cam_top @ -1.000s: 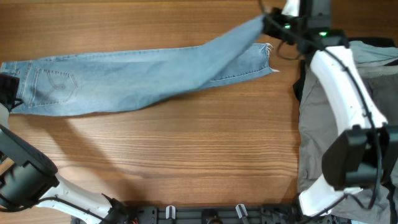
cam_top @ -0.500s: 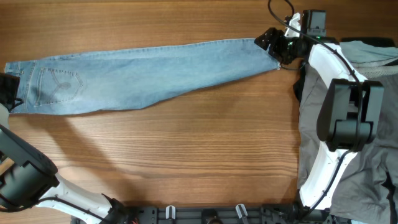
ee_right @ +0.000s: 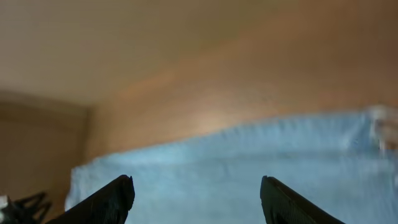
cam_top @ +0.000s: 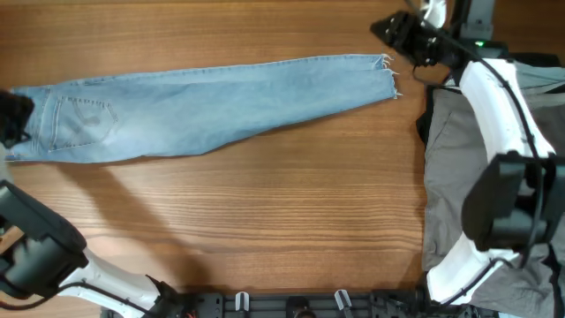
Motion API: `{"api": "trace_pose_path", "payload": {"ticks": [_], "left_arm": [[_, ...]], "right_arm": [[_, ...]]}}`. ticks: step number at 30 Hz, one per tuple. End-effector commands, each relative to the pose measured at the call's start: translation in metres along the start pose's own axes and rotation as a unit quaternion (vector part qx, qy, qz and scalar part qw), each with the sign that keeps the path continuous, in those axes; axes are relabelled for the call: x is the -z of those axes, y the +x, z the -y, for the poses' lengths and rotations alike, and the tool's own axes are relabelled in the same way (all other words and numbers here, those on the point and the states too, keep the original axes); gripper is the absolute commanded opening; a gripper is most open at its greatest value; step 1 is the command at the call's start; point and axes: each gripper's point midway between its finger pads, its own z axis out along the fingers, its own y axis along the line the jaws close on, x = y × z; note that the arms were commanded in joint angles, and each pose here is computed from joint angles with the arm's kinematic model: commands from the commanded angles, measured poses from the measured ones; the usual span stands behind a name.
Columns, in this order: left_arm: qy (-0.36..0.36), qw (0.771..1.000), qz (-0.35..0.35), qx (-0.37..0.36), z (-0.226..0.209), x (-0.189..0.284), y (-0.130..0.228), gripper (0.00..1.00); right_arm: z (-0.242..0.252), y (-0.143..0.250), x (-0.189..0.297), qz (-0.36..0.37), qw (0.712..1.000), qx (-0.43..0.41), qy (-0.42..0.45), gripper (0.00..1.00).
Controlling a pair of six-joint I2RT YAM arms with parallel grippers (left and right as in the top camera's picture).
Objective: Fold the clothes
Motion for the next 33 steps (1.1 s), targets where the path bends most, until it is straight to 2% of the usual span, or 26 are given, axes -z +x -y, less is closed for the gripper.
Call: {"api": "trace_pose_path", "payload": {"ticks": [1, 3, 5, 7, 11, 13, 15, 20, 23, 25, 28, 33], "left_arm": [[-0.018, 0.992, 0.089, -0.082, 0.071, 0.062, -0.056, 0.48], [-0.04, 0.985, 0.114, -0.12, 0.091, 0.076, -0.067, 0.51], [-0.037, 0.982, 0.118, -0.141, 0.104, 0.078, -0.066, 0.54], [-0.04, 0.983, 0.102, -0.149, 0.106, 0.073, -0.056, 0.55], [-0.051, 0.975, 0.06, -0.21, 0.104, 0.059, -0.035, 0.59], [-0.06, 0.971, 0.024, -0.232, 0.099, 0.051, -0.018, 0.63], [-0.069, 0.965, -0.013, -0.251, 0.09, 0.047, -0.002, 0.66], [-0.086, 0.95, -0.076, -0.29, 0.072, 0.047, 0.023, 0.68], [-0.089, 0.949, -0.088, -0.288, 0.067, 0.04, 0.028, 0.66], [-0.093, 0.948, -0.104, -0.285, 0.06, 0.03, 0.036, 0.58], [-0.103, 0.945, -0.137, -0.28, 0.045, 0.006, 0.05, 0.52], [-0.118, 0.936, -0.191, -0.269, 0.013, -0.046, 0.078, 0.54]], "right_arm": [[-0.078, -0.069, 0.057, 0.114, 0.991, 0.058, -0.025, 0.7], [-0.097, -0.089, 0.072, 0.151, 0.981, 0.123, -0.006, 0.71], [-0.086, -0.09, 0.071, 0.159, 0.974, 0.157, 0.048, 0.72], [-0.053, -0.068, 0.051, 0.106, 0.972, 0.174, 0.117, 0.75], [0.023, -0.007, 0.003, -0.038, 0.964, 0.169, 0.204, 0.75], [0.064, 0.023, -0.02, -0.104, 0.957, 0.146, 0.227, 0.68], [0.095, 0.043, -0.033, -0.144, 0.952, 0.12, 0.243, 0.57], [0.152, 0.055, -0.041, -0.164, 0.94, 0.073, 0.29, 0.52], [0.165, 0.062, -0.045, -0.177, 0.938, 0.068, 0.291, 0.53], [0.163, 0.066, -0.054, -0.185, 0.942, 0.086, 0.265, 0.47], [0.164, 0.063, -0.059, -0.176, 0.944, 0.092, 0.262, 0.47], [0.162, 0.07, -0.074, -0.177, 0.954, 0.088, 0.225, 0.42]]}}
